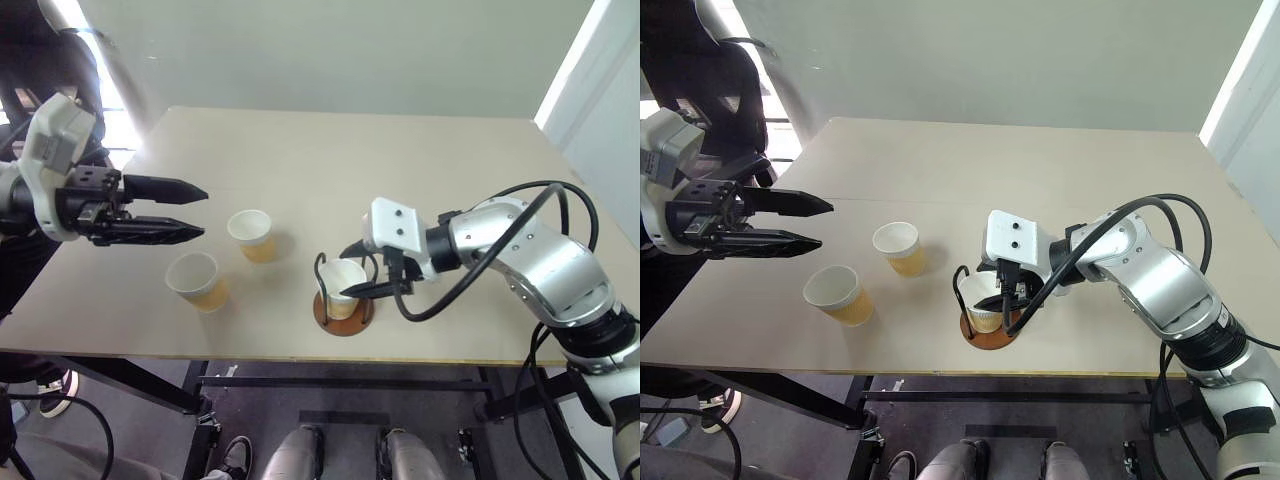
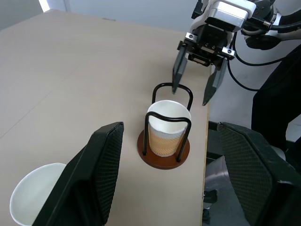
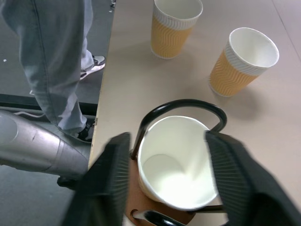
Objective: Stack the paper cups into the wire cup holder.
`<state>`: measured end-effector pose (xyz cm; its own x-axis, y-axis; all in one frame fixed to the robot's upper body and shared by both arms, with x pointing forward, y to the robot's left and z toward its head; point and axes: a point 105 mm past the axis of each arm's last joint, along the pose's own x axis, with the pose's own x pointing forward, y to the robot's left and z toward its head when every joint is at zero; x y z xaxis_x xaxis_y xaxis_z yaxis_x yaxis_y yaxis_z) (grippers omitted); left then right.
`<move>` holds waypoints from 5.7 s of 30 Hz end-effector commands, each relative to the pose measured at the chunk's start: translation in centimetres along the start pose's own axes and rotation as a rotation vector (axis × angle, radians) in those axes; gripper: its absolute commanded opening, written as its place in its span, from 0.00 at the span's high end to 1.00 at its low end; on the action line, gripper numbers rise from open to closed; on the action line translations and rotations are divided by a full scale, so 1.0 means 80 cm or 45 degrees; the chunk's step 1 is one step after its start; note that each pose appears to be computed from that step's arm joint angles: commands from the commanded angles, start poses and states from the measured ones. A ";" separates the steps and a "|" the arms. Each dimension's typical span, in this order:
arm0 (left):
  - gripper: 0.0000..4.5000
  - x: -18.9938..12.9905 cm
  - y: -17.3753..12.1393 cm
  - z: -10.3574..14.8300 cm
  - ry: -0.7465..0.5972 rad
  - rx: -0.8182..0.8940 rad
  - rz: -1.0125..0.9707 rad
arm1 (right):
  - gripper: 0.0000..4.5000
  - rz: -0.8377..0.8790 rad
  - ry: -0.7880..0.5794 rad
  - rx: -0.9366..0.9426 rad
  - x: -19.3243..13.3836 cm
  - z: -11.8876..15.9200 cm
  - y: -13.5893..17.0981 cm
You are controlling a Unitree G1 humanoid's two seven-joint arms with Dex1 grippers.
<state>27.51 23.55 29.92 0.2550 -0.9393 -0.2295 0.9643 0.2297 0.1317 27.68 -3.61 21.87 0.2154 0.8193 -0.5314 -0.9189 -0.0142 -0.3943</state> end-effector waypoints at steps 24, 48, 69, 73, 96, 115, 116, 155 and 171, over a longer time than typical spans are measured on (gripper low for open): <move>0.24 -0.031 0.022 -0.087 0.898 0.111 -0.032 | 0.39 -0.329 -0.293 -0.176 -0.236 0.088 -0.006; 0.28 0.005 0.041 -0.191 1.021 0.118 -0.243 | 0.38 -0.419 -0.223 -0.170 -0.229 0.090 -0.003; 1.00 0.028 0.038 -0.127 0.882 0.226 -0.266 | 0.38 -0.310 -0.250 -0.108 -0.217 0.084 0.022; 1.00 0.027 0.019 -0.067 0.748 0.239 -0.256 | 0.38 -0.328 -0.236 -0.096 -0.221 0.081 0.024; 1.00 0.229 -0.028 0.041 0.305 0.763 -0.941 | 0.38 -0.722 -0.024 0.076 -0.294 0.066 0.076; 1.00 0.258 -0.010 0.016 0.623 1.061 -1.031 | 0.38 -0.806 0.040 0.109 -0.291 0.069 0.099; 1.00 0.259 -0.010 0.015 0.634 1.070 -1.038 | 0.38 -0.814 0.042 0.110 -0.291 0.068 0.100; 0.00 0.276 -0.019 0.021 0.626 1.143 -1.096 | 0.38 -0.907 0.085 0.117 -0.286 0.062 0.100; 0.00 0.229 0.092 0.028 0.785 0.923 -0.336 | 0.38 -0.896 0.083 0.116 -0.286 0.058 0.099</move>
<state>38.02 5.62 29.02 0.1410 -0.6230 -0.7694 0.7420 -0.4480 0.4987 14.27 -19.61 33.58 0.7707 0.5805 -0.2628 -0.6093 0.5507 -0.5705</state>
